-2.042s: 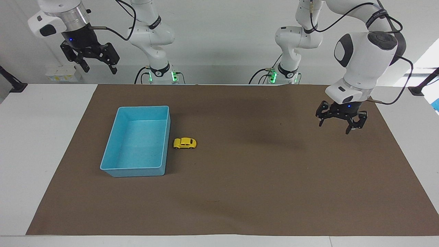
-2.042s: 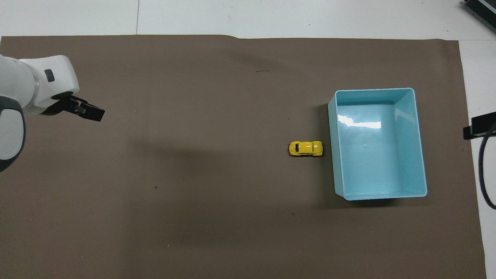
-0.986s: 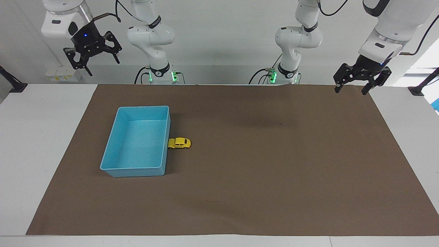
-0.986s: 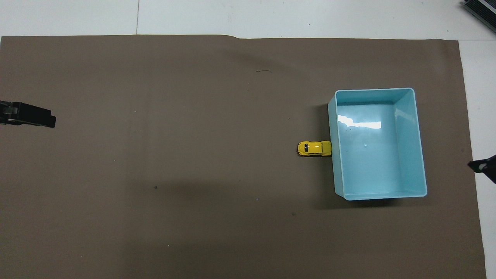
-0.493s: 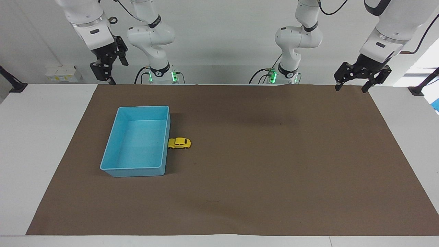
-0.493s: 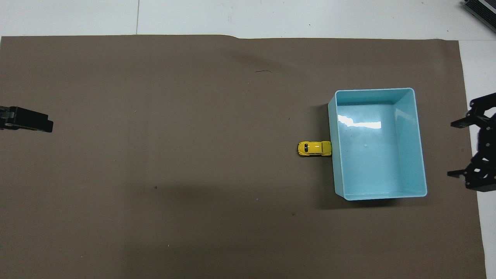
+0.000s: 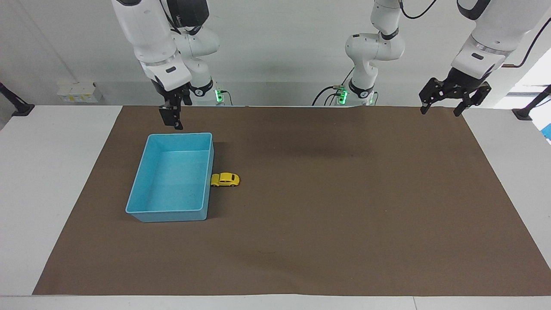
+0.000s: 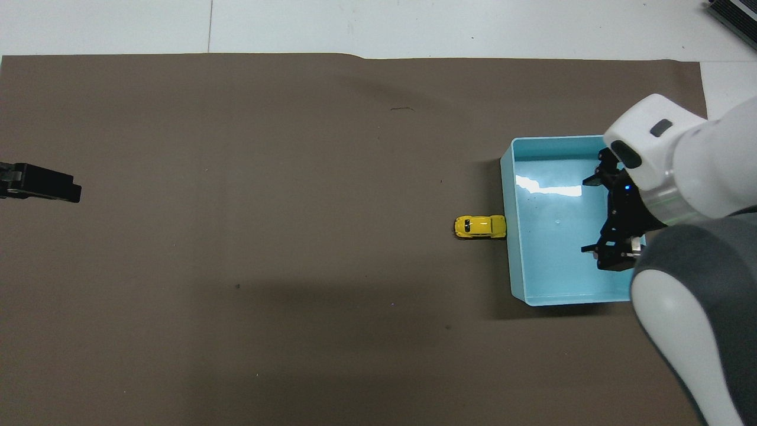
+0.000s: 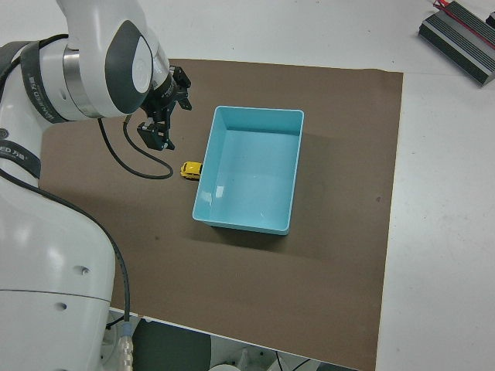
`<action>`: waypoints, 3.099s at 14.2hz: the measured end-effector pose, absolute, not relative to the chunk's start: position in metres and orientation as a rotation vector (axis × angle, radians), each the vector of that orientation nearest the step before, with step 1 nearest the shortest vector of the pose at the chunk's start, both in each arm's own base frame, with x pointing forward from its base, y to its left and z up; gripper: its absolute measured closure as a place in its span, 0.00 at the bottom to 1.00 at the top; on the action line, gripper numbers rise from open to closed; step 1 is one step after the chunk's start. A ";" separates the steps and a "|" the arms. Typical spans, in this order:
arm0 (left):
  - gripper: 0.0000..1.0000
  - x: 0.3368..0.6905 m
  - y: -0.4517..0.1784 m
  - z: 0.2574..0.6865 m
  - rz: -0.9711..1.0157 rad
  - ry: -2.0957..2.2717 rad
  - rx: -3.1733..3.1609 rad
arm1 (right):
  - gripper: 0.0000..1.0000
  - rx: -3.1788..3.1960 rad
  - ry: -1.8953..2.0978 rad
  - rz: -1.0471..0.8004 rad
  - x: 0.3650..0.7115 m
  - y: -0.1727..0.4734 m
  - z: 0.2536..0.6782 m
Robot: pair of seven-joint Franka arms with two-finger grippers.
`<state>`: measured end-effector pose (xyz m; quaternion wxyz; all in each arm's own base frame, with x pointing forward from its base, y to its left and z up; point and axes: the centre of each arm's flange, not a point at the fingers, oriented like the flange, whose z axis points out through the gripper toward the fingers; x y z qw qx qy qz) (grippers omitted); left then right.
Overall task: Wind up and store yellow beetle car
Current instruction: 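Reach the right gripper past the blue box toward the car, then lower the right gripper and grasp the yellow car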
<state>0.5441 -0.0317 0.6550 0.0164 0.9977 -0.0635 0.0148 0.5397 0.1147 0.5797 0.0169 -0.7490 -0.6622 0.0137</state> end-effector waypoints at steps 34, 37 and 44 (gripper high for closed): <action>0.00 0.544 -0.032 0.655 0.044 -0.197 3.102 | 0.44 -2.282 -2.183 0.008 0.566 0.185 0.312; 0.00 0.544 -0.032 0.655 0.044 -0.197 3.102 | 0.59 -2.282 -2.183 0.006 0.566 0.185 0.313; 0.00 0.544 -0.032 0.655 0.044 -0.197 3.102 | 0.59 -2.380 -2.117 -0.146 0.576 0.238 0.353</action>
